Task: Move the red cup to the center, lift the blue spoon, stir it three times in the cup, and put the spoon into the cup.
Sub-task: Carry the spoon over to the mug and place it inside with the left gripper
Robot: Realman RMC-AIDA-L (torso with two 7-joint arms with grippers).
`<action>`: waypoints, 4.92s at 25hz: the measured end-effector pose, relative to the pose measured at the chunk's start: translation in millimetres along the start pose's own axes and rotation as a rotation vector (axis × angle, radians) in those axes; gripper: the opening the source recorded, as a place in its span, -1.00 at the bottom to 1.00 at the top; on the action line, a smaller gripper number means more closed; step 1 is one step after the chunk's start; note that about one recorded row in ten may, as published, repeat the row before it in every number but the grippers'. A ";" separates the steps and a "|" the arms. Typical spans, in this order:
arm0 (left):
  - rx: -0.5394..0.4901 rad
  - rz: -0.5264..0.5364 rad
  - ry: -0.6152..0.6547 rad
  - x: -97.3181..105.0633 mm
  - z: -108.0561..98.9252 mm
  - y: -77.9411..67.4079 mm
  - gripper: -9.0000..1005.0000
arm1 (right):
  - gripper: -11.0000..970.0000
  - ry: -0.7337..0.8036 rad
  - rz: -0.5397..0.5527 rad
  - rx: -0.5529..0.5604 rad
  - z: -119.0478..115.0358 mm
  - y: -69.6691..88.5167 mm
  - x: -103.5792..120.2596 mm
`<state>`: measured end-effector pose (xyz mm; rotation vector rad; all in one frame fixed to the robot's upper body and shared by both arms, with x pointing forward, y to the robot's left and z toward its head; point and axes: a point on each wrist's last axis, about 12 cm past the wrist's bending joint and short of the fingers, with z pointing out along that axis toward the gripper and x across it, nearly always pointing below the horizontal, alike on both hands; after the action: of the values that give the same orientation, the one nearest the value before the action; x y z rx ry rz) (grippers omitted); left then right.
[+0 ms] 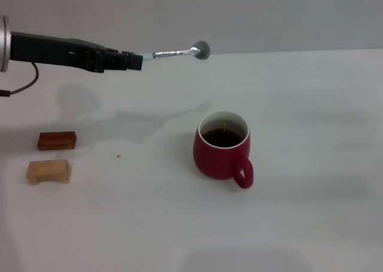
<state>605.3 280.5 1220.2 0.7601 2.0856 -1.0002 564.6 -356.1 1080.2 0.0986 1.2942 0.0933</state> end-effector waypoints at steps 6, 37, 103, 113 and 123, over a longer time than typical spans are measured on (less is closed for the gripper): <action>-0.029 0.009 0.051 -4.9 3.4 0.0 -0.70 | -0.18 -0.164 0.072 0.130 -26.4 -22.9 -15.0; -0.094 0.136 0.457 -37.0 70.4 -33.0 -0.70 | -0.18 -0.097 0.014 0.272 -11.9 -35.5 -9.8; -0.030 0.167 0.444 -25.3 97.6 -40.5 -0.70 | -0.18 -0.022 0.025 0.283 -1.7 -32.3 -1.3; -0.077 0.190 0.387 -32.3 101.0 -35.2 -0.70 | -0.18 -0.017 0.024 0.265 0.5 -27.8 -0.3; -0.064 0.148 0.416 -19.4 88.4 -30.3 -0.70 | -0.18 -0.011 0.021 0.259 0.1 -27.1 0.5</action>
<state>623.6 187.8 1207.0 1.1491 2.3524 -0.7351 565.2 -382.9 1076.3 0.3343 1.2891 -0.0573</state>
